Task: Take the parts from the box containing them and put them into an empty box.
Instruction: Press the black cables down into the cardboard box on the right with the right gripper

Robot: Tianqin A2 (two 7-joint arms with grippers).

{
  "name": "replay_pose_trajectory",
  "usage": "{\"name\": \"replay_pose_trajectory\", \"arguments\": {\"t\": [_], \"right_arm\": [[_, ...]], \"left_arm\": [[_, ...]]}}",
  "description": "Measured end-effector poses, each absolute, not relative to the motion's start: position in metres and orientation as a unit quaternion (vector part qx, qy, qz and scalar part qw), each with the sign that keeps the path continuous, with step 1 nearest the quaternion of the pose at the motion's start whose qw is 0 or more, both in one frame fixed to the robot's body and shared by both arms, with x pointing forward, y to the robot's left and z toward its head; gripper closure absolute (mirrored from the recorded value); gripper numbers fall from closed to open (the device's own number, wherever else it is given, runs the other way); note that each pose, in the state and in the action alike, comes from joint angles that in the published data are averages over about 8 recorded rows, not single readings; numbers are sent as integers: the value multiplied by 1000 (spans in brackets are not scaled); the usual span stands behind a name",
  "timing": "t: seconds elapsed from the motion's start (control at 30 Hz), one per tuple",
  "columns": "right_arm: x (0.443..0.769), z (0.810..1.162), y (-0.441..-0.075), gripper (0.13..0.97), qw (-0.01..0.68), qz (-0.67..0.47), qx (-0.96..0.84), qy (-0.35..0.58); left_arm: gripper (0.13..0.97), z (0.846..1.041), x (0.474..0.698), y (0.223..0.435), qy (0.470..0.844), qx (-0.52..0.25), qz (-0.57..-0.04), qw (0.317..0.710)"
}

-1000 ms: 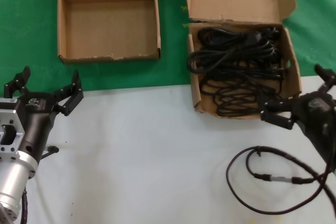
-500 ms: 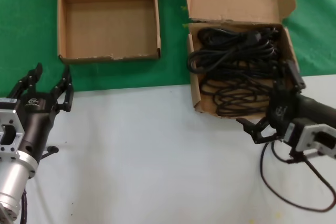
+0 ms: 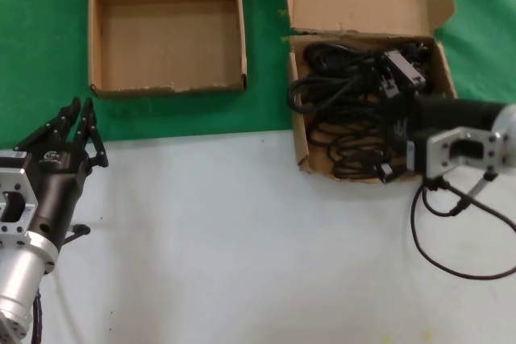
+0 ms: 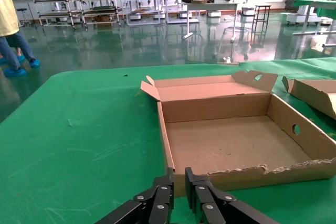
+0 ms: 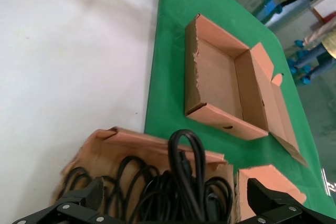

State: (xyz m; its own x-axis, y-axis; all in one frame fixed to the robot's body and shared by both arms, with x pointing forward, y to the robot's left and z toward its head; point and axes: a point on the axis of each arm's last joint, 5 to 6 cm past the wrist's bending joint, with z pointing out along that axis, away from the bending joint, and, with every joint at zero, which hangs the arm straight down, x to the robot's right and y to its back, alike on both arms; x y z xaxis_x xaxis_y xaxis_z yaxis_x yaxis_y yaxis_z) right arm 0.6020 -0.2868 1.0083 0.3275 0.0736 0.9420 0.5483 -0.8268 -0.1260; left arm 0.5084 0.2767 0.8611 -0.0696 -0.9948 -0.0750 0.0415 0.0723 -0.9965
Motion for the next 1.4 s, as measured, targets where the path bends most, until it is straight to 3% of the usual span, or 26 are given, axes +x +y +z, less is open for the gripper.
{"name": "replay_pose_trajectory", "arguments": {"t": [0.37,0.67,0.97,1.23,1.4], "right_arm": [[641,1016,-258,152,211,-528,-795,-210],[655,1011,-247,240,213,-529,-797,-200],[663,1011,-243,394,218,-528,-797,-196],[669,1011,-241,606,209,-535,-793,-200],[672,1010,-238,694,203,-541,-791,-202]], "left_arm": [[927,861,508,277,526,-453,-508,510],[950,861,508,277,526,-453,-508,510],[952,861,508,277,526,-453,-508,510],[952,861,508,277,526,-453,-508,510],[952,861,508,277,526,-453,-508,510]]}}
